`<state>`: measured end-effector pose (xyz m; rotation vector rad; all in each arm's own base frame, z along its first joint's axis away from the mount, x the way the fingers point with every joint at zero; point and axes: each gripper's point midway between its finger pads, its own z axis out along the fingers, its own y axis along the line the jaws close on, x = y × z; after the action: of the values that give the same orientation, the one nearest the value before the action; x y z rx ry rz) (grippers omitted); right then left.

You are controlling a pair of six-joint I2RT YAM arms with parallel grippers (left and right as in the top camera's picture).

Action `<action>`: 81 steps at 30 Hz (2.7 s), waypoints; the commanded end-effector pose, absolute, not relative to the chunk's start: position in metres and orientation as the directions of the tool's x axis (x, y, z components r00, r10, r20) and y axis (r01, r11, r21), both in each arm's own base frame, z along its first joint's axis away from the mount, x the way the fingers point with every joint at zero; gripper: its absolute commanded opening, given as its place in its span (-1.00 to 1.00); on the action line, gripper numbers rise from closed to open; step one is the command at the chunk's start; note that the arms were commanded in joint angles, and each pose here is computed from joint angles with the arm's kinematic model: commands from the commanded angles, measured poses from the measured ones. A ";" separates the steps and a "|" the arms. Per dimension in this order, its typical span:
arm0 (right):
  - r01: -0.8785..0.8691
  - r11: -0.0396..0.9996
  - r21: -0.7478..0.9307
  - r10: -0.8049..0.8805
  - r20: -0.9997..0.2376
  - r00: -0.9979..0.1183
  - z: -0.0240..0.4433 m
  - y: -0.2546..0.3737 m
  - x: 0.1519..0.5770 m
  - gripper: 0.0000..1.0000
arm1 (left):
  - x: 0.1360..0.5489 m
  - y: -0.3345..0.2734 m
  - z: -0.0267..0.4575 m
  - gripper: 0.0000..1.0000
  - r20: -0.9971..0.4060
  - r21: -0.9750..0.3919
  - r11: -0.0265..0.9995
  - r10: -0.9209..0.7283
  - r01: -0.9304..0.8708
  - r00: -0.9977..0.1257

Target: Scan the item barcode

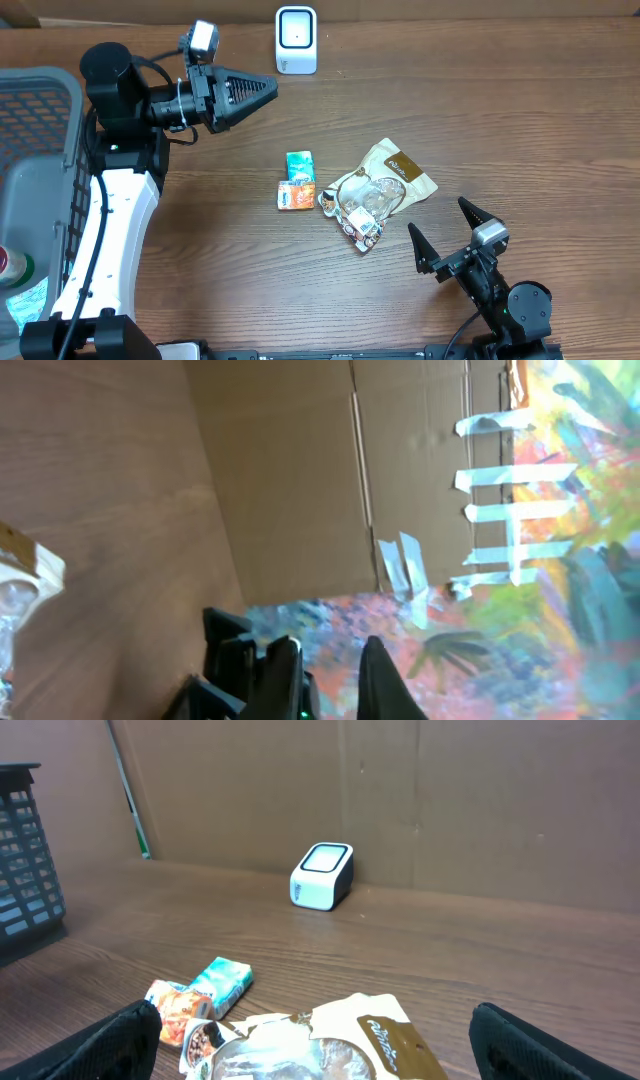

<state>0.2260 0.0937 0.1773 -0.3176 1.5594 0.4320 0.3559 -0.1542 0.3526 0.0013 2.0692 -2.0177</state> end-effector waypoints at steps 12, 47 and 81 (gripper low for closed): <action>-0.459 0.885 0.077 0.069 -0.997 -0.035 0.176 0.094 0.226 1.00 | 0.328 -0.163 0.359 -0.91 0.034 -0.999 -0.001 -0.024 -0.034 -0.999; -0.460 0.885 0.077 0.069 -0.997 -0.035 0.176 0.094 0.226 1.00 | 0.327 -0.165 0.366 -0.92 0.271 -0.963 -0.004 -0.014 -0.271 -0.962; -0.459 0.885 0.077 0.069 -0.997 -0.035 0.176 0.094 0.226 0.99 | 0.322 -0.175 0.366 -0.92 0.295 -0.955 0.005 0.016 -0.295 -0.955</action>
<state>0.2259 0.0937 0.1773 -0.3173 1.5596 0.4329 0.3271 -0.1727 0.3606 -0.3718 2.3545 -2.3575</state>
